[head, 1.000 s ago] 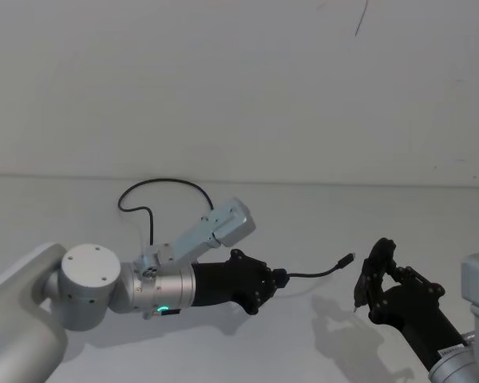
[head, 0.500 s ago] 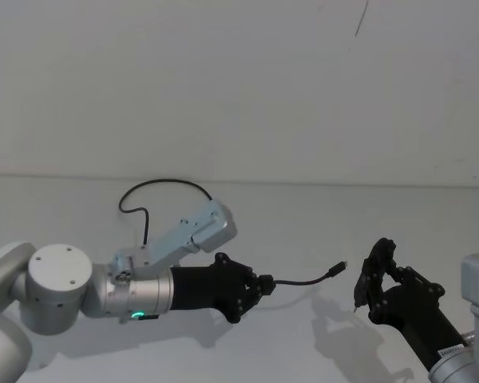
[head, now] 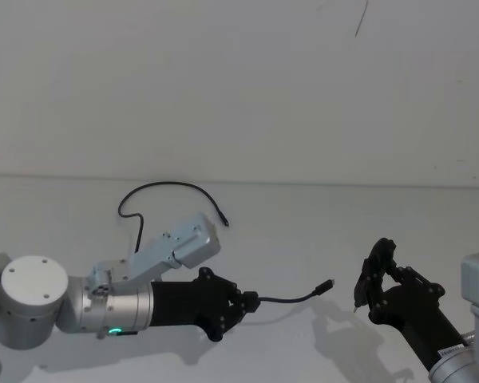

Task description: Pick up the data cable with the one hand.

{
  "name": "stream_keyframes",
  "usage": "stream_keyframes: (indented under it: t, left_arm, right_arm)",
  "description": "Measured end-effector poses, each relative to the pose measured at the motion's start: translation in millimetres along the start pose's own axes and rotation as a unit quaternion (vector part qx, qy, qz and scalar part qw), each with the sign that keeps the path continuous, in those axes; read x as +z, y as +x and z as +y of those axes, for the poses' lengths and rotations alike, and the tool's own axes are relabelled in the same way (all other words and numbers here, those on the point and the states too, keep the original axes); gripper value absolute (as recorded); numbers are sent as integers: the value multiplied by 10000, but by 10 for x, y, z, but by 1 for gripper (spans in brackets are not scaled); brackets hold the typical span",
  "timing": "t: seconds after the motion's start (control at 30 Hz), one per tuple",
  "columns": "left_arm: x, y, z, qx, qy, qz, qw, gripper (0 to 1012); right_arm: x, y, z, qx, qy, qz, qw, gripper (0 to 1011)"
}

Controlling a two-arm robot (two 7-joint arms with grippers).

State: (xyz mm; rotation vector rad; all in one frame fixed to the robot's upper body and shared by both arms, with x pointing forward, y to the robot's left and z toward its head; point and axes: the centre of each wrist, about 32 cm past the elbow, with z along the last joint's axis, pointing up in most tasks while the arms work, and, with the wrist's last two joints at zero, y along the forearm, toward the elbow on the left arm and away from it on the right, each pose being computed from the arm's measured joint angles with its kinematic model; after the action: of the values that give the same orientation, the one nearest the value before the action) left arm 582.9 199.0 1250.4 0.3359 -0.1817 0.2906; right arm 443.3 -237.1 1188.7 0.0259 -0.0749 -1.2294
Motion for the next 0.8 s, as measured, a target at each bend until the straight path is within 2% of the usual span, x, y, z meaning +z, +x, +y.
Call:
stream_keyframes:
  t: [0.4,0.8]
  left_arm:
    - [-10,-93,89,25,58,17,10000,50]
    - [-13,-129,119,33,82,23,10000,50]
  right_arm:
    - [0,-1,0,0,1,1,10000,269]
    - [76,-35,22,-21,159,52,9999,269]
